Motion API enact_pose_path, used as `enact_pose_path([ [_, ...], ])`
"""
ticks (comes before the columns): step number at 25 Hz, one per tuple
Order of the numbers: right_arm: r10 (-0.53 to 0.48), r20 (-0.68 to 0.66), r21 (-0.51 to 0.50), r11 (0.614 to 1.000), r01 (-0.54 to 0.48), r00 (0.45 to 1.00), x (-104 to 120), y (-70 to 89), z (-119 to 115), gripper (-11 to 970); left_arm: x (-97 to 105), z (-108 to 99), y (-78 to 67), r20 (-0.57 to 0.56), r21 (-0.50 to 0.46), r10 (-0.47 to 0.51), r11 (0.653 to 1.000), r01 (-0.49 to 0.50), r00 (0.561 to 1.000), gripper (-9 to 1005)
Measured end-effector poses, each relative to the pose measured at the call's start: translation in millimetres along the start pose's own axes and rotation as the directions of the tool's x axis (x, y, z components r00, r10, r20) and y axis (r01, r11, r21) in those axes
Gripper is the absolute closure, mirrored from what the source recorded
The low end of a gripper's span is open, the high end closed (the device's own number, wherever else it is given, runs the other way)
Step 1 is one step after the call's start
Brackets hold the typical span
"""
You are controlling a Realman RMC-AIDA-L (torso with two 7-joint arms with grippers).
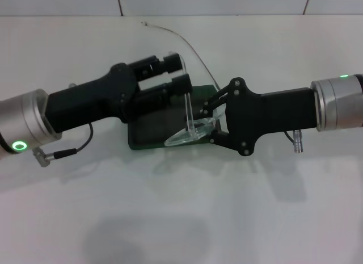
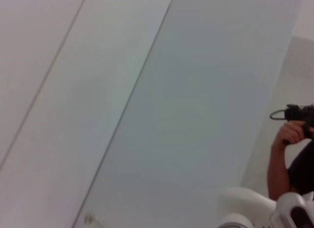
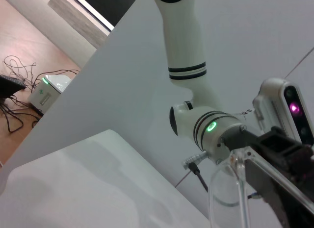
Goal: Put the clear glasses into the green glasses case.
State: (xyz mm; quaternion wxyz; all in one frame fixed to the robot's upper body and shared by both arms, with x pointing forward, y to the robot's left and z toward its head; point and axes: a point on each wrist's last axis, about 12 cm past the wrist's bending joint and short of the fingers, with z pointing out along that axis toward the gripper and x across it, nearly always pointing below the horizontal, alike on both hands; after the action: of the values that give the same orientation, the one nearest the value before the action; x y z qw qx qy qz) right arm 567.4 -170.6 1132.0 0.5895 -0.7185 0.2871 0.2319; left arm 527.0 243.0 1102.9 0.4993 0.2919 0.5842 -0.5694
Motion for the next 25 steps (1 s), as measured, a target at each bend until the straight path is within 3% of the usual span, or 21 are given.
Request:
enact_pose_path([
  [9, -0.001, 0.013, 0.006, 1.000, 0.001, 1.000, -2, -0.9, 2, 837, 3, 5, 4.8, -0.092, -0.005, -0.063, 0.998, 0.063, 0.994, 348],
  [18, 0.004, 0.012, -0.004, 1.000, -0.004, 1.000, -1, 2.7, 3, 837, -3, -10, 8.7, -0.011, -0.083, 0.008, 0.997, -0.009, 1.000, 348],
  [25, 0.005, 0.012, -0.011, 1.000, -0.005, 1.000, -1, 3.9, 4, 836, 1, -9, 2.7, -0.060, -0.037, 0.005, 0.999, -0.007, 0.998, 348],
])
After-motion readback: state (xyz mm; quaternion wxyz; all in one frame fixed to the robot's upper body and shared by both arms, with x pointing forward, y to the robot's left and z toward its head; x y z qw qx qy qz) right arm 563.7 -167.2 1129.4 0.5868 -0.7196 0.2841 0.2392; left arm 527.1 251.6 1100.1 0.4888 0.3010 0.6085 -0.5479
